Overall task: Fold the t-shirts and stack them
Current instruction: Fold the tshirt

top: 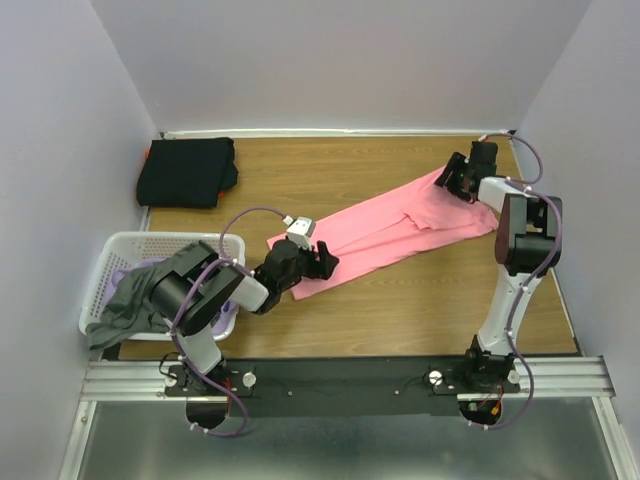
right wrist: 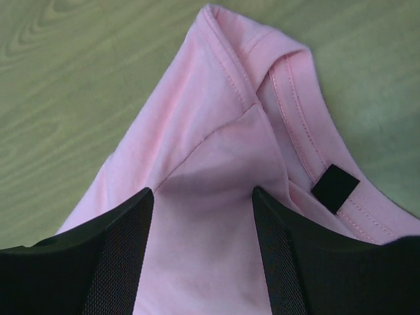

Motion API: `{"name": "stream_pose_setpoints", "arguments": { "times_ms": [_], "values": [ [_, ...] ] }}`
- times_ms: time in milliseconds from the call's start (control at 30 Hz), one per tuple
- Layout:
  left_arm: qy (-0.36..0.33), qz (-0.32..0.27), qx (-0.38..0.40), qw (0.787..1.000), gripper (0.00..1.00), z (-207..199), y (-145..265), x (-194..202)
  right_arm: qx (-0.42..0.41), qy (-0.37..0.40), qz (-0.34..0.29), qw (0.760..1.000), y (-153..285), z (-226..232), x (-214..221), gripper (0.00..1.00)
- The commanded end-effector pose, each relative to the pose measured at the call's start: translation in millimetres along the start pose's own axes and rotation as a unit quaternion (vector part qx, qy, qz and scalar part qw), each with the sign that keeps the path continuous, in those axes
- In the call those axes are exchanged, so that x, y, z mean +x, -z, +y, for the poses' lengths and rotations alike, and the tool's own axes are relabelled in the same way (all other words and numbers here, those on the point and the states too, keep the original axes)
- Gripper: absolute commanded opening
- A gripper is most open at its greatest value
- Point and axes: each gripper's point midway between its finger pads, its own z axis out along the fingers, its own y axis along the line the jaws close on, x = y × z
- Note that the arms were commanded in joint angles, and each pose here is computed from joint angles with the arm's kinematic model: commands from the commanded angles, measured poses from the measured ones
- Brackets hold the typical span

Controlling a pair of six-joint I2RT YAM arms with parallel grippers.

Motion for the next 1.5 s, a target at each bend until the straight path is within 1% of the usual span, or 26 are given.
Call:
{"name": "stream_pose_setpoints", "arguments": {
  "times_ms": [0,33,67,133,200,267,300,333,433,567,667,700,767,800,867,933,1000,1033,1133,1167,1200,1233,1300,1367,1433,1467],
  "values": [
    [0.033,0.107,0.03,0.993,0.76,-15,25,69,0.016,0.015,0.09,0.996,-23,-12,44,0.7],
    [0.038,0.111,0.042,0.992,0.76,-22,26,72,0.009,0.023,0.08,0.996,-25,-2,33,0.7],
    [0.041,0.117,0.056,0.991,0.76,-32,29,78,0.013,0.025,0.092,0.995,-30,-3,39,0.7],
    [0.046,0.126,0.073,0.988,0.76,-43,33,86,0.003,0.035,0.085,0.996,-36,11,28,0.7],
    [0.054,0.138,0.09,0.985,0.76,-56,37,96,0.004,0.04,0.103,0.994,-44,15,38,0.7],
    [0.058,0.148,0.101,0.982,0.76,-63,41,103,0.002,0.046,0.109,0.993,-50,22,41,0.7],
    [0.058,0.153,0.115,0.98,0.76,-72,45,108,-0.006,0.054,0.103,0.993,-51,35,34,0.7],
    [0.066,0.156,0.122,0.978,0.76,-77,48,109,-0.001,0.056,0.11,0.992,-58,32,39,0.7],
    [0.068,0.162,0.16,0.971,0.76,-100,57,116,-0.02,0.078,0.108,0.991,-63,67,38,0.7],
    [0.07,0.161,0.203,0.963,0.76,-129,66,121,-0.035,0.094,0.11,0.989,-69,97,44,0.7],
    [0.069,0.147,0.214,0.963,0.76,-137,67,115,-0.049,0.105,0.104,0.988,-66,117,44,0.7],
    [0.067,0.133,0.217,0.965,0.76,-140,66,107,-0.052,0.106,0.101,0.988,-63,121,41,0.7],
    [0.061,0.114,0.221,0.967,0.76,-143,66,94,-0.06,0.114,0.089,0.988,-55,134,34,0.7],
    [0.05,0.105,0.223,0.968,0.76,-146,67,86,-0.07,0.116,0.074,0.988,-44,143,20,0.7],
    [0.039,0.088,0.219,0.971,0.76,-152,63,70,-0.082,0.123,0.061,0.987,-29,153,8,0.7],
    [0.023,0.073,0.213,0.974,0.76,-155,64,55,-0.095,0.127,0.029,0.987,0,166,-20,0.7],
    [0.014,0.055,0.198,0.979,0.76,-157,66,37,-0.09,0.133,0.017,0.987,18,165,-27,0.7],
    [0.006,0.049,0.191,0.98,0.76,-156,66,32,-0.1,0.135,-0.011,0.986,46,173,-47,0.7],
    [-0.004,0.036,0.16,0.986,0.76,-148,67,21,-0.094,0.136,-0.018,0.986,70,164,-45,0.7],
    [-0.011,0.045,0.148,0.988,0.77,-142,66,25,-0.1,0.134,-0.035,0.985,91,168,-55,0.7],
    [-0.012,0.049,0.141,0.989,0.77,-140,65,28,-0.097,0.133,-0.035,0.986,97,164,-52,0.7],
    [-0.015,0.054,0.137,0.989,0.77,-137,65,31,-0.084,0.13,-0.016,0.988,95,151,-34,0.7],
    [-0.011,0.072,0.132,0.989,0.77,-133,66,44,-0.086,0.126,-0.021,0.988,110,147,-30,0.7],
    [-0.01,0.082,0.13,0.988,0.76,-132,67,52,-0.073,0.122,0.0,0.99,109,131,-6,0.7],
    [-0.012,0.093,0.128,0.987,0.77,-132,69,63,-0.075,0.115,-0.008,0.99,115,127,-3,0.7],
    [-0.011,0.097,0.127,0.987,0.77,-132,70,66,-0.068,0.11,0.007,0.992,111,117,14,0.7]
  ]
}}
